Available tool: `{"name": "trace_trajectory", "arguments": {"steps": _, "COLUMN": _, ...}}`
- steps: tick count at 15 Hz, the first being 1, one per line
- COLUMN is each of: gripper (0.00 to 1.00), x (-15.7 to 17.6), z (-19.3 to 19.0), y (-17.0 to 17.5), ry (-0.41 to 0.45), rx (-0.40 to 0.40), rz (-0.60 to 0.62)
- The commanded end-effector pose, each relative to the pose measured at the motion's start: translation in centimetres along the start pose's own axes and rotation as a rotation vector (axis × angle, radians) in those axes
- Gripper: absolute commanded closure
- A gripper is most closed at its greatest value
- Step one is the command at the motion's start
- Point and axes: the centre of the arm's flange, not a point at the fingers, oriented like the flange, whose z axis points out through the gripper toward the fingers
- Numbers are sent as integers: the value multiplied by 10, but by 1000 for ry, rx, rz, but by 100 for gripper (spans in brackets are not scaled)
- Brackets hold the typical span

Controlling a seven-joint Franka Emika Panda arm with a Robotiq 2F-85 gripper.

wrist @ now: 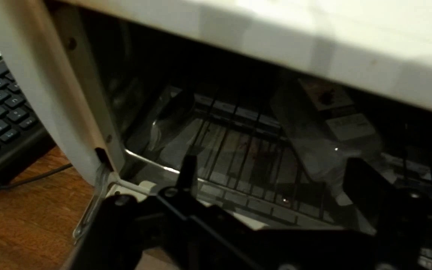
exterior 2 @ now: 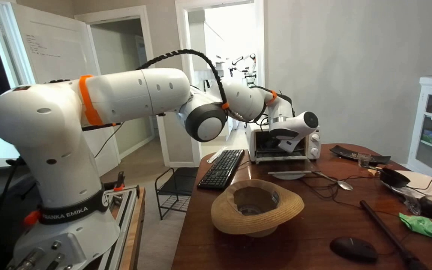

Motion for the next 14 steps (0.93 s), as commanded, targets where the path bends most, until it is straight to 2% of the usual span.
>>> {"name": "trace_trajectory", "arguments": {"steps": 1, "gripper": 0, "x": -3, "z": 10, "y": 5, "ry": -25, "rx": 71, "rz": -31}}
{"name": "trace_trajectory", "arguments": {"steps": 9, "gripper": 0, "x": -15, "z": 21, "y": -1, "ry": -43, "rx": 181, "rz": -127}}
{"name": "trace_trajectory", "arguments": {"steps": 14, "gripper": 0, "x": -12, "z": 37, "y": -2, "ry": 23, "rx": 221, "rz": -213}}
